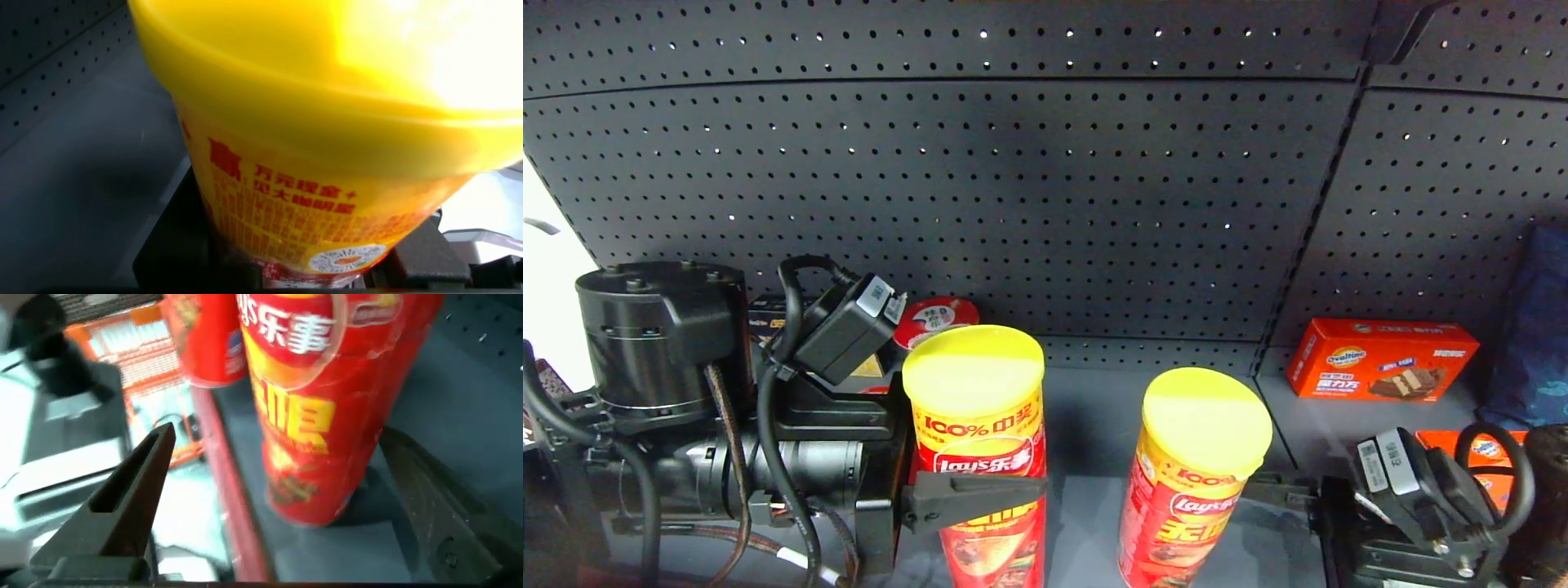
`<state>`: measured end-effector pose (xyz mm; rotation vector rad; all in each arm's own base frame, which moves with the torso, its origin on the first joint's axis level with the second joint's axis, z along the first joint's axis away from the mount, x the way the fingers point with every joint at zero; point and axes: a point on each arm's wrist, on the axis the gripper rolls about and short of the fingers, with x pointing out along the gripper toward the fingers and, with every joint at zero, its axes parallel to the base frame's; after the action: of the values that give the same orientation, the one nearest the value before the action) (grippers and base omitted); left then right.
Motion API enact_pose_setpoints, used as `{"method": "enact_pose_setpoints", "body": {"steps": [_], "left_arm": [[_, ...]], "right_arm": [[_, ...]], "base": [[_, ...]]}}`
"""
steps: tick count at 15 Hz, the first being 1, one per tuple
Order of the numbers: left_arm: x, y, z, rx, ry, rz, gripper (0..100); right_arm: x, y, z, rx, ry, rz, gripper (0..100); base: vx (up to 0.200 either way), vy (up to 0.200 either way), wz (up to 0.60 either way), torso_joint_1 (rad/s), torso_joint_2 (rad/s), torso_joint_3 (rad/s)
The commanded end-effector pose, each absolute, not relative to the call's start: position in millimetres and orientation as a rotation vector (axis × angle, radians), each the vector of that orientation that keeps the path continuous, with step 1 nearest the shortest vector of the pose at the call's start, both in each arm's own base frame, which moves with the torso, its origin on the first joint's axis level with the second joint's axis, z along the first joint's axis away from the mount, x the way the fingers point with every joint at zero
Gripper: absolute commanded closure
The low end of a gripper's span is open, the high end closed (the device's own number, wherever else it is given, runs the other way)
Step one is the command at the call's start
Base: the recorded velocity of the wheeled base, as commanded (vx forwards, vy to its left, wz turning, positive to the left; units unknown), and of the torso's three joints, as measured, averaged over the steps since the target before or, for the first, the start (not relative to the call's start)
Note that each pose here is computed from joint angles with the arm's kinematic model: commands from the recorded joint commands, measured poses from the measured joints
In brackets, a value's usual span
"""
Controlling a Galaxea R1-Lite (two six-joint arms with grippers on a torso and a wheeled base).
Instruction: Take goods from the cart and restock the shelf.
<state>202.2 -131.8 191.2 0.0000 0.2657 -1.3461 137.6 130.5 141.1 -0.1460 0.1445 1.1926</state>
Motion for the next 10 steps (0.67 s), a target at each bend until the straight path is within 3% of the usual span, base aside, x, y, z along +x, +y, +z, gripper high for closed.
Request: {"method": "enact_pose_setpoints", "body": {"steps": [1,5,10], "left_arm": [[203,-132,193,0.001,0.259,-1.346,100],[202,-131,193,0.001,0.259,-1.343,100],[205,-131,196,0.005,0.248,-1.322,100]], "right_arm": [[110,112,172,-0.142,0.083,1.214,0],[87,88,209,-0.156,0.104,1.083,0],[79,76,208,-0.164,0.103,0.965,0]], "base": [[0.0,0.0,0.0,0.0,0.0,0.0],[0.0,0.0,0.0,0.0,0.0,0.0],[0.0,0.0,0.0,0.0,0.0,0.0]]}}
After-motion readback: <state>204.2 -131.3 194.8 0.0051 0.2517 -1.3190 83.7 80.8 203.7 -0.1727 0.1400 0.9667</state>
